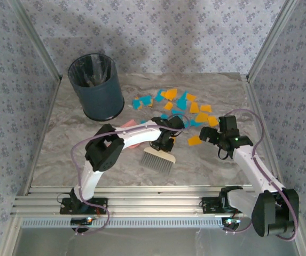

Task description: Sweep away the paper scraps from the table

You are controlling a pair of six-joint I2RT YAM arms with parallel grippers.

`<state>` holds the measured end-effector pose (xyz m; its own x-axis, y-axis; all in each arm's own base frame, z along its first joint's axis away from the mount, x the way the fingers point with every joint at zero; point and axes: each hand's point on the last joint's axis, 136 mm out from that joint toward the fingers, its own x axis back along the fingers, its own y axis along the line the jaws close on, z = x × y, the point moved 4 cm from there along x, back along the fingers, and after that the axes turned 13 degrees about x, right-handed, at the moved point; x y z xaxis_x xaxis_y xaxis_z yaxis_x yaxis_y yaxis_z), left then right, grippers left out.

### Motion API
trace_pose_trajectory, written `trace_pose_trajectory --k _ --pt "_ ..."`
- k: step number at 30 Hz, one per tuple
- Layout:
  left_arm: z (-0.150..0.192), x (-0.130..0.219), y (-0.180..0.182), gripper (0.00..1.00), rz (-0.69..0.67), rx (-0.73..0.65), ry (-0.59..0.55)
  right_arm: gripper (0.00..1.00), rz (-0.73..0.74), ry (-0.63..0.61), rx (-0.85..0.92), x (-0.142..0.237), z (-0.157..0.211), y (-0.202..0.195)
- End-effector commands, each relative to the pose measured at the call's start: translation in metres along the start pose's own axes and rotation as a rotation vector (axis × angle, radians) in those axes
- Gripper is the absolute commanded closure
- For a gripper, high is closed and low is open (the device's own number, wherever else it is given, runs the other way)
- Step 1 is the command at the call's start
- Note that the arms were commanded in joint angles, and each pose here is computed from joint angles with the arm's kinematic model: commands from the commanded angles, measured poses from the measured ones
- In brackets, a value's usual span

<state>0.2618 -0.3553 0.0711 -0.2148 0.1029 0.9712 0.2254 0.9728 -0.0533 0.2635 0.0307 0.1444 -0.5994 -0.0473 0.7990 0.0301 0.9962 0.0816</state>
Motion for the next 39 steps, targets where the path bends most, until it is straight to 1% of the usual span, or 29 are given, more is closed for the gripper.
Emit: trace_pose_trajectory --k 1,5,9,11,14,18,23,26,29,39 --pt "-0.019 0.042 -0.006 0.79 0.064 -0.111 -0.178 0.00 -0.049 0.015 -0.028 0.000 -0.001 0.005" --pt "-0.024 0.055 -0.010 0.80 0.127 -0.235 -0.275 0.00 -0.145 0.015 -0.044 -0.001 -0.003 0.014" --pt "-0.024 0.067 -0.019 0.80 0.214 -0.361 -0.339 0.00 -0.251 -0.002 -0.072 0.000 -0.008 0.023" --pt "-0.025 0.072 -0.022 0.80 0.254 -0.410 -0.364 0.01 -0.328 -0.015 -0.072 0.001 -0.011 0.030" --pt "-0.027 0.078 -0.025 0.80 0.321 -0.449 -0.373 0.04 -0.431 -0.057 -0.073 0.005 -0.020 0.040" --pt "-0.031 0.086 -0.027 0.80 0.382 -0.478 -0.392 0.16 -0.553 -0.090 -0.099 0.009 -0.029 0.054" --pt "-0.031 0.095 -0.031 0.81 0.420 -0.543 -0.417 0.34 -0.691 -0.098 -0.122 0.009 -0.039 0.074" --pt "-0.032 0.099 -0.032 0.81 0.427 -0.560 -0.432 0.41 -0.726 -0.082 -0.108 0.007 -0.041 0.084" --pt "-0.033 0.103 -0.033 0.81 0.425 -0.577 -0.439 0.44 -0.754 -0.079 -0.093 0.006 -0.041 0.092" --pt "-0.035 0.109 -0.036 0.81 0.444 -0.606 -0.460 0.45 -0.793 -0.069 -0.076 0.003 -0.044 0.107"
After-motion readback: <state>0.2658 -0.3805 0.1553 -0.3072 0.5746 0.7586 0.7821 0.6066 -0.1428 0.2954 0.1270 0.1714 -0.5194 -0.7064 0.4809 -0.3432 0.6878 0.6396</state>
